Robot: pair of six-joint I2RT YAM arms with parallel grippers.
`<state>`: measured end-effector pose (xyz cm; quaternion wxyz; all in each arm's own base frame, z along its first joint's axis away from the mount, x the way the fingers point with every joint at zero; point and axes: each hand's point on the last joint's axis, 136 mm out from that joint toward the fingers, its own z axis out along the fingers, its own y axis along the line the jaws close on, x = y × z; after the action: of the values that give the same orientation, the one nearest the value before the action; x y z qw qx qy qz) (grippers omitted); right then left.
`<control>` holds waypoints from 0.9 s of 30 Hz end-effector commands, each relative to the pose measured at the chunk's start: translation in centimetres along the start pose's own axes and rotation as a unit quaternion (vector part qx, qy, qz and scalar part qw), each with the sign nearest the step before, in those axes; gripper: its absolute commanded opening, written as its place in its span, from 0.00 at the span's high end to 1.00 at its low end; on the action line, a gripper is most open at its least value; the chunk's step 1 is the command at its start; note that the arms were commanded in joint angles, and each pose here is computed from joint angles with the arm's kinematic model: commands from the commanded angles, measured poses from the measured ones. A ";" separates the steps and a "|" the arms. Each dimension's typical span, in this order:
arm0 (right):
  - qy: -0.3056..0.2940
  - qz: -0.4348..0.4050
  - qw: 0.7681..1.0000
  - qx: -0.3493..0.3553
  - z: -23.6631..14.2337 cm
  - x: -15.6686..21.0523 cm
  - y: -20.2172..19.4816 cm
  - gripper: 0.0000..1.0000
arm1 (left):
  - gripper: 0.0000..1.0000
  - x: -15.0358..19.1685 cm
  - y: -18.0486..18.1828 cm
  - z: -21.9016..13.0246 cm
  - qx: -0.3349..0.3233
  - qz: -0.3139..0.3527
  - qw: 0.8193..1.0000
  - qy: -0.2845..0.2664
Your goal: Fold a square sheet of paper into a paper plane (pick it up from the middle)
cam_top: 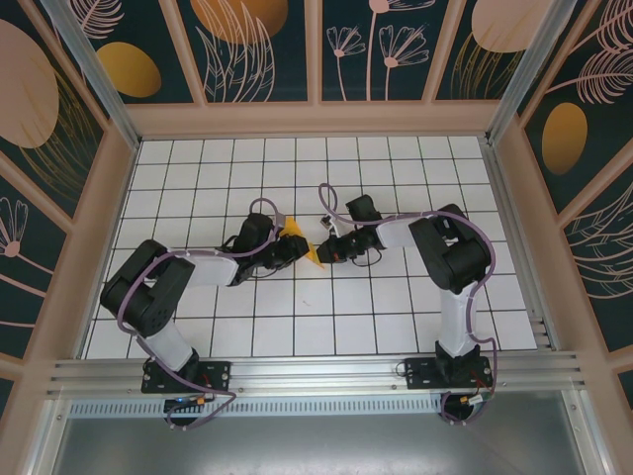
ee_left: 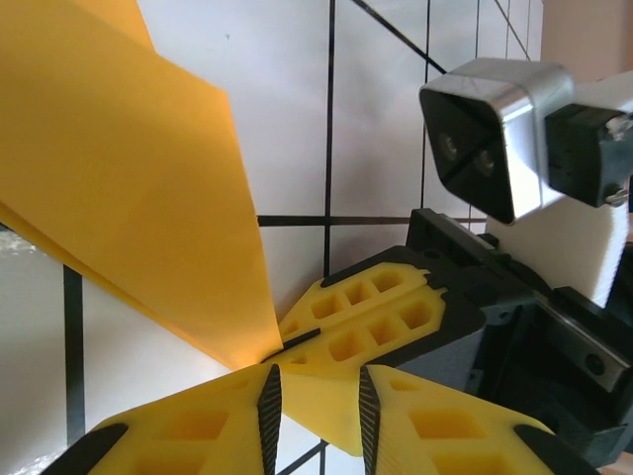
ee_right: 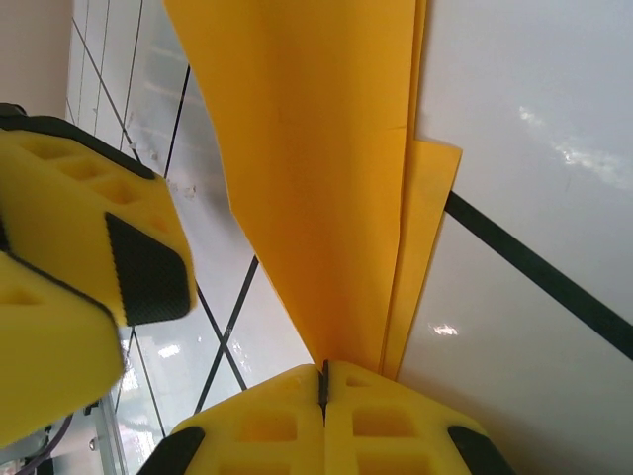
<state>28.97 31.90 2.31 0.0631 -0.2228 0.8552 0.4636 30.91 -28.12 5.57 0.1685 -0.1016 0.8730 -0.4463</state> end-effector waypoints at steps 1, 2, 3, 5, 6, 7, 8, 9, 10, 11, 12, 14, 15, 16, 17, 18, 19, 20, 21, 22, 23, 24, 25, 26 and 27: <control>0.008 0.021 1.000 0.008 0.4 0.3 -1.2 1.00 | 0.71 -0.3 -0.9 0.9 0.021 0.004 1.000 0.005; 0.008 0.021 1.000 0.008 0.4 0.3 -1.2 1.00 | 0.72 -0.3 -0.8 1.1 0.019 0.002 1.000 0.006; 0.008 0.021 1.000 0.009 0.4 0.3 -1.2 1.00 | 0.71 -0.3 -0.8 1.1 0.020 0.002 1.000 0.007; 0.008 0.022 1.000 0.008 0.4 0.3 -1.3 1.00 | 0.72 -0.3 -0.9 1.4 0.023 0.001 1.000 0.008; 0.009 0.022 1.000 0.008 0.4 0.3 -1.3 1.00 | 0.71 -0.4 -1.0 1.5 0.026 0.000 1.000 0.010; 0.009 0.021 1.000 0.008 0.4 0.3 -1.3 1.00 | 0.71 -0.4 -1.1 1.6 0.027 0.000 1.000 0.011; 0.009 0.022 1.000 0.008 0.5 0.3 -1.3 1.00 | 0.71 -0.5 -1.2 1.7 0.028 0.001 1.000 0.011; 0.009 0.022 1.000 0.008 0.4 0.3 -1.3 1.00 | 0.71 -0.5 -1.1 1.8 0.027 0.001 1.000 0.011; 0.010 0.022 1.000 0.009 0.5 0.4 -1.4 1.00 | 0.71 -0.6 -1.0 1.9 0.024 0.000 1.000 0.011; 0.011 0.022 1.000 0.009 0.5 0.4 -1.4 1.00 | 0.71 -0.6 -1.0 2.0 0.023 0.000 1.000 0.011; 0.011 0.022 1.000 0.009 0.5 0.4 -1.4 1.00 | 0.71 -0.6 -0.8 2.1 0.021 -0.001 1.000 0.011; 0.012 0.023 1.000 0.008 0.5 0.4 -1.4 1.00 | 0.71 -0.7 -0.3 2.3 0.011 -0.004 1.000 0.009; 0.012 0.024 1.000 0.010 0.6 0.5 -1.5 1.00 | 0.72 -0.7 0.0 2.4 0.005 -0.005 1.000 0.009; 0.013 0.024 1.000 0.011 0.6 0.5 -1.5 1.00 | 0.71 -0.8 0.3 2.5 -0.002 -0.006 1.000 0.007; 0.013 0.024 1.000 0.011 0.5 0.5 -1.5 1.00 | 0.72 -0.7 0.7 2.6 -0.010 -0.006 1.000 0.007; 0.013 0.024 1.000 0.011 0.5 0.6 -1.6 1.00 | 0.72 -0.8 0.8 2.7 -0.015 -0.007 1.000 0.006; 0.013 0.025 1.000 0.011 0.5 0.6 -1.6 1.00 | 0.72 -0.8 1.1 2.7 -0.020 -0.009 1.000 0.006; 0.013 0.024 1.000 0.012 0.5 0.5 -1.6 1.00 | 0.72 -0.9 1.3 2.8 -0.024 -0.009 1.000 0.005; 0.014 0.025 1.000 0.012 0.5 0.6 -1.6 1.00 | 0.72 -0.8 1.4 2.8 -0.027 -0.009 1.000 0.005; 0.013 0.024 1.000 0.012 0.6 0.5 -1.6 1.00 | 0.72 -0.9 1.6 2.8 -0.030 -0.010 1.000 0.003; 0.013 0.024 1.000 0.011 0.5 0.5 -1.5 1.00 | 0.72 -0.8 1.7 2.8 -0.032 -0.011 0.999 0.003; 0.013 0.025 1.000 0.012 0.5 0.5 -1.6 1.00 | 0.72 -0.9 1.8 2.9 -0.034 -0.011 0.999 0.003; 0.013 0.023 1.000 0.012 0.5 0.5 -1.5 1.00 | 0.72 -0.9 1.8 2.9 -0.034 -0.012 0.999 0.002; 0.013 0.024 1.000 0.012 0.5 0.5 -1.6 1.00 | 0.71 -0.9 1.9 2.9 -0.037 -0.013 0.999 0.002; 0.014 0.024 1.000 0.013 0.5 0.5 -1.6 1.00 | 0.71 -0.9 1.9 3.0 -0.038 -0.012 0.999 0.002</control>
<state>28.97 31.97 2.28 0.0570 -0.2205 0.8536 0.4685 32.60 -29.01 3.37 0.1567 -0.1138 0.8804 -0.4328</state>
